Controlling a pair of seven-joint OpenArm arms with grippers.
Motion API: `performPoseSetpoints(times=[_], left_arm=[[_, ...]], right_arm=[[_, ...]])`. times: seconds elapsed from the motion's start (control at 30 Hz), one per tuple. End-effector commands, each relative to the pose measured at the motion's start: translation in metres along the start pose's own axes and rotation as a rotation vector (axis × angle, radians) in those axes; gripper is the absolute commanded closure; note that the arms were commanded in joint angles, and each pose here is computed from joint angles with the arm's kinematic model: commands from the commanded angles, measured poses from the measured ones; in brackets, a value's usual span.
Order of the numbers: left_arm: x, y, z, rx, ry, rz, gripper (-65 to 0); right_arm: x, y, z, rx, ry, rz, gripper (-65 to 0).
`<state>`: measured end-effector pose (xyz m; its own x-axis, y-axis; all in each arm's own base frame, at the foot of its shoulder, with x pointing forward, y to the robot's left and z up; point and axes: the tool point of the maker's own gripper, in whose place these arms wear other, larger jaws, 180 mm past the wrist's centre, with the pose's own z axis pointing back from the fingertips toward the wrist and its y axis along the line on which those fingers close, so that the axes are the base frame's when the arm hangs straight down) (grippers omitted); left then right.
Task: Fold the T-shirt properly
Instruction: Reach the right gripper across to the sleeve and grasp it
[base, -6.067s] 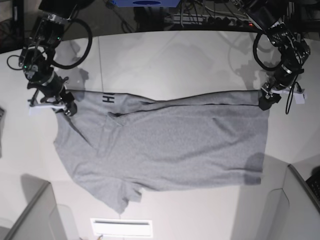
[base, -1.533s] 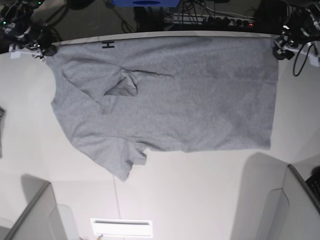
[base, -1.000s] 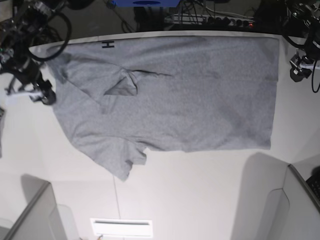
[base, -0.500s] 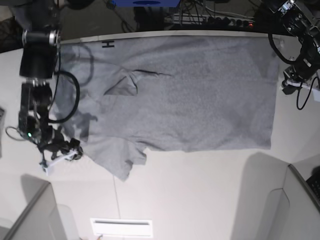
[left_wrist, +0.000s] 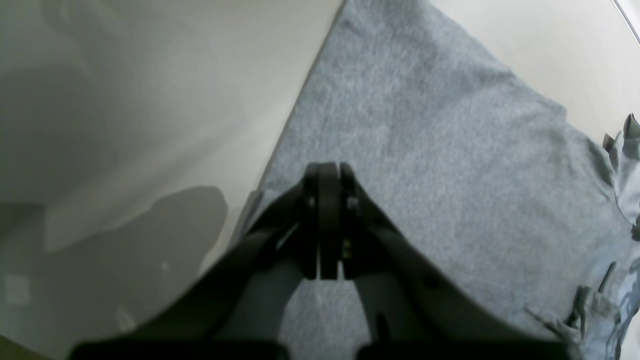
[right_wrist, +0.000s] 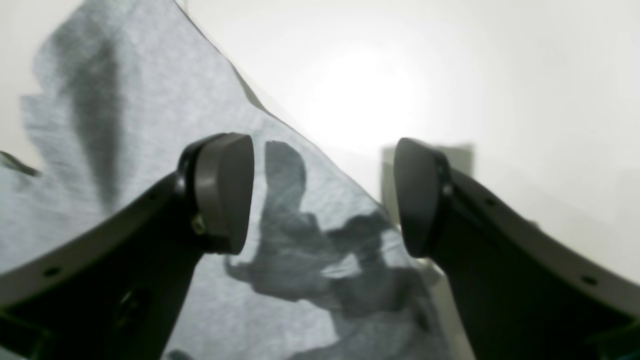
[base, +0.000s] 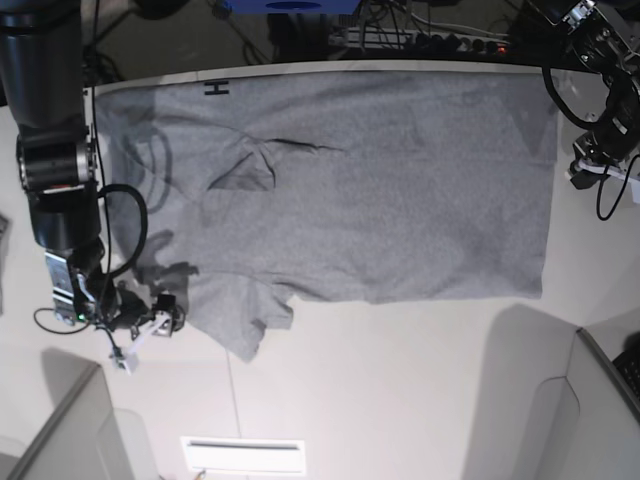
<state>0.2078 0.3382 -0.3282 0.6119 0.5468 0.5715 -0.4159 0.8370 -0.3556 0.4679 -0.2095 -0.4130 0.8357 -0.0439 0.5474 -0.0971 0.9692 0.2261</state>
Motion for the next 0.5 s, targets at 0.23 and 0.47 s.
performPoseSetpoints(times=[0.23,0.47], left_arm=[[0.009,-0.002,0.004,-0.006,-0.03,-0.016,0.0],[0.006,0.0,0.005,-0.001,-0.023,-0.016,0.0]], right_arm=[[0.025,0.012,0.002,0.017,-0.064,0.043,-41.7],[0.005,0.018,-0.009,0.027,-0.06,0.033,-41.1]])
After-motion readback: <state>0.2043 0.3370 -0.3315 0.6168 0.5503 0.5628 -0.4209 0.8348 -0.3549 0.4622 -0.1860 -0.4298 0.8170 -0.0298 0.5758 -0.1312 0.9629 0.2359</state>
